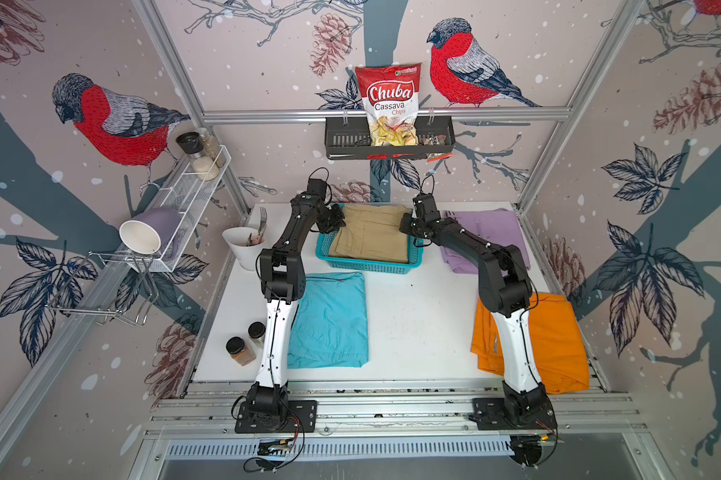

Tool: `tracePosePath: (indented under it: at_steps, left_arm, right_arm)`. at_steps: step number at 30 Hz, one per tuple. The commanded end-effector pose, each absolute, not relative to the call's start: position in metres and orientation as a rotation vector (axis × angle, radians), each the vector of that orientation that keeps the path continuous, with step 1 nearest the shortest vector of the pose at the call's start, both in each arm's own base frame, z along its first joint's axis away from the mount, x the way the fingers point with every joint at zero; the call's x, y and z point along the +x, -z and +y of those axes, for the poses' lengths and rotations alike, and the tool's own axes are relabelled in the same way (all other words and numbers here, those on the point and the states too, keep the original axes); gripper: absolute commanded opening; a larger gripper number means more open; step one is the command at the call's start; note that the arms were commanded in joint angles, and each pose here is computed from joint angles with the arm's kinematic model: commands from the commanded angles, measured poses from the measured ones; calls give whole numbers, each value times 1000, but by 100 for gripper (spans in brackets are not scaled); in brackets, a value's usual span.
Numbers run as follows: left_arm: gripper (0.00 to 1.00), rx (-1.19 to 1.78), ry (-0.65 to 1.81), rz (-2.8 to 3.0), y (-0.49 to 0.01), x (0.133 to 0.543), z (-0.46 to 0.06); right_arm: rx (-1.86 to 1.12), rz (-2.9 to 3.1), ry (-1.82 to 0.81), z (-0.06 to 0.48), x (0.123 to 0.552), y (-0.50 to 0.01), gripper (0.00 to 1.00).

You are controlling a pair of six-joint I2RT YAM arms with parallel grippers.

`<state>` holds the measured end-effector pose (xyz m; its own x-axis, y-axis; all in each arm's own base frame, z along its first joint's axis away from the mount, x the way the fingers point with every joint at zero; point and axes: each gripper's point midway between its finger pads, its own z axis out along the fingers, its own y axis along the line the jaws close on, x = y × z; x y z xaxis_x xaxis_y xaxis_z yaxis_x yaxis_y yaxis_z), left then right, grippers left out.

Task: Put the folded long pants in the basket
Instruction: Place the long pant in the basket.

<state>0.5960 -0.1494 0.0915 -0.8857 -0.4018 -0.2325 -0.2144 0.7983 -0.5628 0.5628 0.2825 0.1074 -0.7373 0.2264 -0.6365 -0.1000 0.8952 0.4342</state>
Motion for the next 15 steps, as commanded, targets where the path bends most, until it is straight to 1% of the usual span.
tracePosePath:
  at_steps: [1, 2, 4, 5, 6, 10, 11, 12, 14, 15]
  left_arm:
    - [60, -463, 567, 2635, -108, 592, -132]
    - [64, -446, 526, 2621, -123, 589, -131]
    - [78, -433, 453, 2575, -163, 578, -127]
    - [88, -434, 438, 2553, -182, 570, -127]
    - [96, -442, 440, 2534, -200, 561, -127]
    - [96, -405, 566, 2501, -258, 517, -143]
    - [96, -391, 579, 2499, -273, 501, -143]
    - [96, -365, 573, 2499, -284, 485, -143]
    - [96, -299, 549, 2494, -297, 456, -138]
    - [96, -273, 524, 2486, -300, 440, -132]
  right_arm:
    - [85, 2402, -479, 266, 550, -95, 49]
    - [73, 2381, -498, 269, 550, -106, 54]
    - [47, 2308, -513, 274, 551, -148, 62]
    - [38, 2279, -508, 275, 550, -166, 66]
    - [31, 2248, -499, 276, 549, -188, 69]
    - [32, 2181, -506, 274, 531, -247, 74]
    - [35, 2160, -523, 273, 520, -260, 77]
    - [32, 2137, -542, 273, 507, -269, 84]
    - [16, 2103, -575, 277, 481, -278, 91]
    - [-8, 2087, -604, 283, 459, -280, 94]
